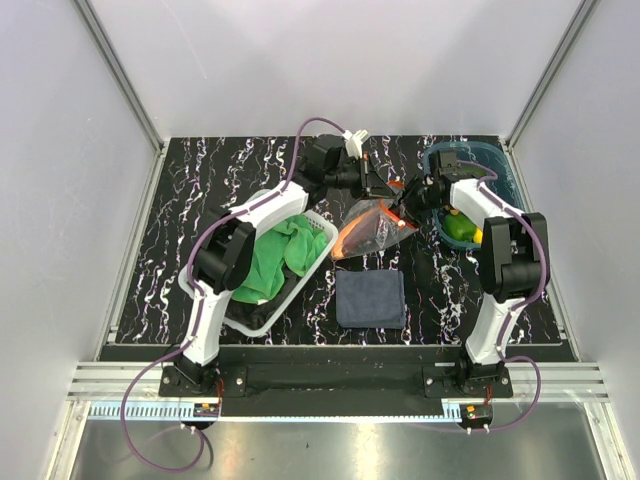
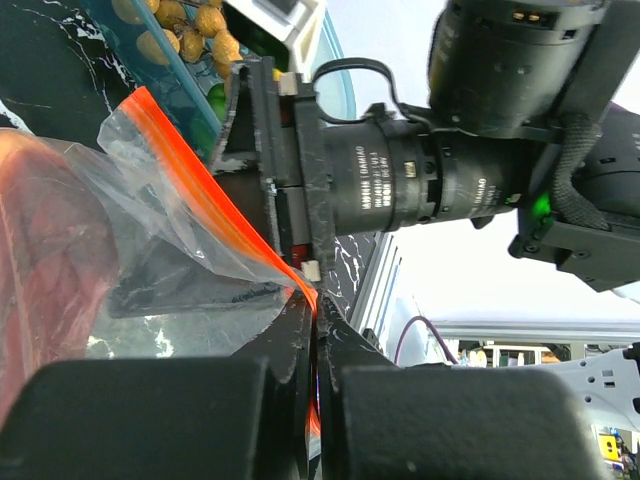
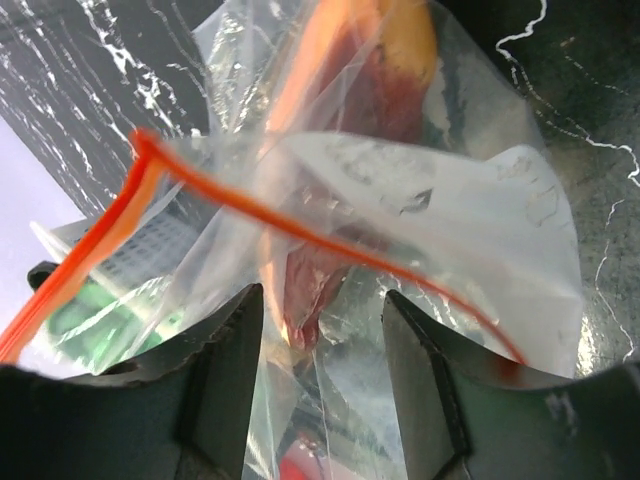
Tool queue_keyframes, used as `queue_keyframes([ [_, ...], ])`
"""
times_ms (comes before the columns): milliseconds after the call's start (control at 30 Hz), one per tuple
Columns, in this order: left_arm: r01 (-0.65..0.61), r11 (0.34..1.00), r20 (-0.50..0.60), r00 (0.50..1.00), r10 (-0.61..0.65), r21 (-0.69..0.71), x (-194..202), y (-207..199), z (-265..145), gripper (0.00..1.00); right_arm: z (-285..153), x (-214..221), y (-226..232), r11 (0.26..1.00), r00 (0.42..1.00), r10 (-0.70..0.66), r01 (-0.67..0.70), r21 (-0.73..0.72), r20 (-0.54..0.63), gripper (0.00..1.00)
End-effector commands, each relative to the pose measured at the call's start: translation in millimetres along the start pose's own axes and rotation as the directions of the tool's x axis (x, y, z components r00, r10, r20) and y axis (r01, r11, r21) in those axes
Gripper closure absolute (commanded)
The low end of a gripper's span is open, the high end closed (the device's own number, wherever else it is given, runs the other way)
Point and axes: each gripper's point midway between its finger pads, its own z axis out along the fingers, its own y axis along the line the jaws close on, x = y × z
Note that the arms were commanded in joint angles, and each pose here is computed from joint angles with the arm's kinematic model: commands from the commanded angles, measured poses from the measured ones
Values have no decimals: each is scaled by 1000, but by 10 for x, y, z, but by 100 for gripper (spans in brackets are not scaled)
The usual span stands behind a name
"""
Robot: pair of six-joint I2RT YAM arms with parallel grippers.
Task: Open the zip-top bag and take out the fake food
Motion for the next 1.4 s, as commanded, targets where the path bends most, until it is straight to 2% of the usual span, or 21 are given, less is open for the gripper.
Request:
queue_keyframes([
  [0, -93, 991, 29, 996, 90, 101, -92, -524, -65, 100, 131, -64, 4, 999, 999, 40, -40, -3, 2, 41],
  [167, -95, 990, 13, 996, 94, 108, -13, -561, -14, 100, 274, -73, -81, 997, 997, 73, -72, 25, -15, 41],
  [367, -89, 990, -2, 996, 89, 107, 44, -551, 13, 100, 429, -262, -79, 999, 1000, -16, 16, 31, 13, 42],
  [567, -91, 991, -12, 996, 93, 95, 88, -526, -2, 100, 340, -417, 323, 978, 986, -153, 162, -130, 72, 45],
  [733, -90, 990, -3, 996, 91, 108, 58, -569, -21, 100, 314, -376, 509, 951, 984, -154, 171, -257, 85, 43],
  [900, -90, 988, 4, 996, 91, 124, 28, -638, -33, 100, 286, -329, 685, 885, 975, -182, 219, -410, 128, 40],
  [967, -86, 988, 6, 996, 86, 131, 24, -650, -41, 100, 326, -274, 669, 870, 974, -201, 226, -439, 103, 39],
  [1067, -82, 987, 8, 997, 82, 136, 19, -664, -44, 100, 315, -258, 705, 833, 964, -222, 265, -485, 145, 40],
  [1267, -71, 986, 10, 997, 70, 153, 34, -687, -55, 100, 291, -228, 835, 783, 974, -190, 225, -580, 121, 54],
  [1300, -70, 986, 10, 998, 70, 152, 39, -689, -61, 100, 310, -214, 839, 778, 975, -191, 219, -589, 111, 66],
  [1367, -76, 986, 10, 997, 75, 149, 40, -693, -80, 100, 282, -204, 856, 772, 976, -191, 215, -598, 104, 76],
])
